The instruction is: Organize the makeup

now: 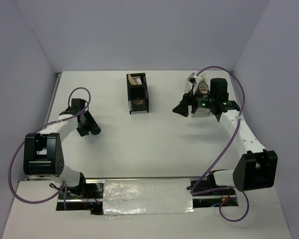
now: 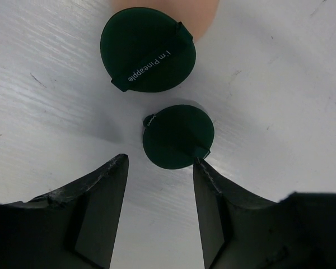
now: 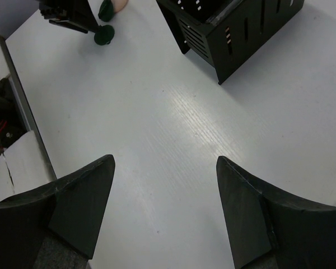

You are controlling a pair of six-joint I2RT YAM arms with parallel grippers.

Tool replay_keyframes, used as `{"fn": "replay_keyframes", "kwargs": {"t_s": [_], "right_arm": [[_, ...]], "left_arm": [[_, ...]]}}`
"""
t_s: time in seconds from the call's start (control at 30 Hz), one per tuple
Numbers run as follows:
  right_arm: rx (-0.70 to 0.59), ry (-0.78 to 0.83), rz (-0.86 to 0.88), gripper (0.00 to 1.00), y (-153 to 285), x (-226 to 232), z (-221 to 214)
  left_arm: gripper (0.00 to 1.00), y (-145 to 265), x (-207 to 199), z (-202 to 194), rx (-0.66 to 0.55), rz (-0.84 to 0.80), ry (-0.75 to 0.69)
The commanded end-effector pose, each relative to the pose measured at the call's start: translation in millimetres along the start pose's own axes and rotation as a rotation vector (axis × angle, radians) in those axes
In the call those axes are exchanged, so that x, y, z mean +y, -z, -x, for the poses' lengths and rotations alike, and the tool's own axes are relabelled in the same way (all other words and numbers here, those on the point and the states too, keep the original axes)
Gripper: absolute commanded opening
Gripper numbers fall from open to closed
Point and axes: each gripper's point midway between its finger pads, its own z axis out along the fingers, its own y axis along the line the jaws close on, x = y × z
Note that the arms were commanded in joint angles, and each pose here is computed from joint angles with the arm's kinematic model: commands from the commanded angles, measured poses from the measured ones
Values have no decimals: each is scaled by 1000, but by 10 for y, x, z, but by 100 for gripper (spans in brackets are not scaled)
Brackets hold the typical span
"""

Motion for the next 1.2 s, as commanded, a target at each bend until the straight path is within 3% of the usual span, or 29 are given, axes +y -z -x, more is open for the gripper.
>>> {"fn": "replay_keyframes", "kwargs": {"t_s": [0.0,0.47,0.6,0.73,0.97,1.17], "right_arm": [[-23,35,3,81,18,32,146],[-25,38,-4,81,25,22,152],[-26,40,-4,81,28,32,149],[-27,39,-1,81,28,37,152],[-28,41,-3,81,32,39,159],[-31,41,-2,81,37,49,163]], "left_arm": [[62,-35,-71,168,-37,-2,16],[49,-326,-18,121,18,54,4],[29,-360,13,72,34,63,-6],[20,-352,1,42,41,47,-16],[0,-225,-156,39,38,-56,-53],[0,263,-528,202,-52,-271,-112]]}}
